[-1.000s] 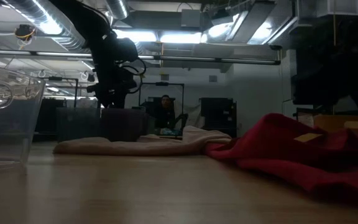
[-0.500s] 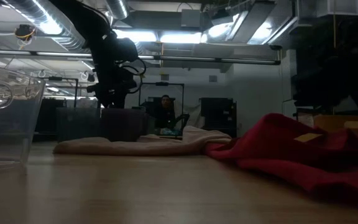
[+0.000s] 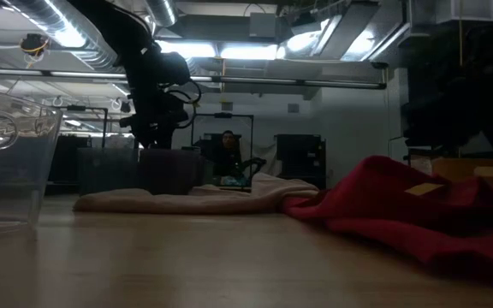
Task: Sort spices by type
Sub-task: Put the green seasoning bottle into the green bin, then return to Home Position
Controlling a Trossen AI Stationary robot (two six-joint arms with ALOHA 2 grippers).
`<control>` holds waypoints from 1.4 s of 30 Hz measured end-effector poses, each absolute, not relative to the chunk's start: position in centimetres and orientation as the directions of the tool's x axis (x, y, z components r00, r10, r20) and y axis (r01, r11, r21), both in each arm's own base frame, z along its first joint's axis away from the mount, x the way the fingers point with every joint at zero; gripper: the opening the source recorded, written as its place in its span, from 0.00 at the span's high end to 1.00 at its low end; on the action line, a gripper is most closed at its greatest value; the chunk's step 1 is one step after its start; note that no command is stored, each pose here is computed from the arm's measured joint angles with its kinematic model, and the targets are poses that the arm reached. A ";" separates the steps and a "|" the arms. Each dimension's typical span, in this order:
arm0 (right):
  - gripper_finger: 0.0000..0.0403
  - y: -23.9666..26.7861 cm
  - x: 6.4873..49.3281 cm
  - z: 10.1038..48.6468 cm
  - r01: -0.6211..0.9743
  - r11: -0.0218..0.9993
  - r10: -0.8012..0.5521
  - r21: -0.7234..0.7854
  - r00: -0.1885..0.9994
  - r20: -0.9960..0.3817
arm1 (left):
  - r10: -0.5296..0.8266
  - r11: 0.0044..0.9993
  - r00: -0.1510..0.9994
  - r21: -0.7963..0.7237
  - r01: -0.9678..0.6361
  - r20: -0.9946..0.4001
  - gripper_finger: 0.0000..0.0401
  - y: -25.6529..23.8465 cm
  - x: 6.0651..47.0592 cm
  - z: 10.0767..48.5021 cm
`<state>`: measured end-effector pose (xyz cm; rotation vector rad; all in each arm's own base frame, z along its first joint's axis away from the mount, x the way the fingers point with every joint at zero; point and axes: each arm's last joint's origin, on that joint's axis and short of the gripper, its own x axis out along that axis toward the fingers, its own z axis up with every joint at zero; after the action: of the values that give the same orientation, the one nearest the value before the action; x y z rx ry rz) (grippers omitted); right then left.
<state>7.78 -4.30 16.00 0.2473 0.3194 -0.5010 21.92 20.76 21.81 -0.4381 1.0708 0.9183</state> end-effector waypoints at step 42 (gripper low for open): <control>0.36 -4.3 7.8 16.0 0.506 0.849 -0.429 0.153 0.829 -0.359 | 0.477 0.767 0.541 0.027 -0.641 -0.693 0.23 13.3 19.7 31.4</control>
<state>7.78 -4.31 15.97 0.2479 0.3208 -0.5015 19.72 13.26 31.36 -0.2415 0.7437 0.6713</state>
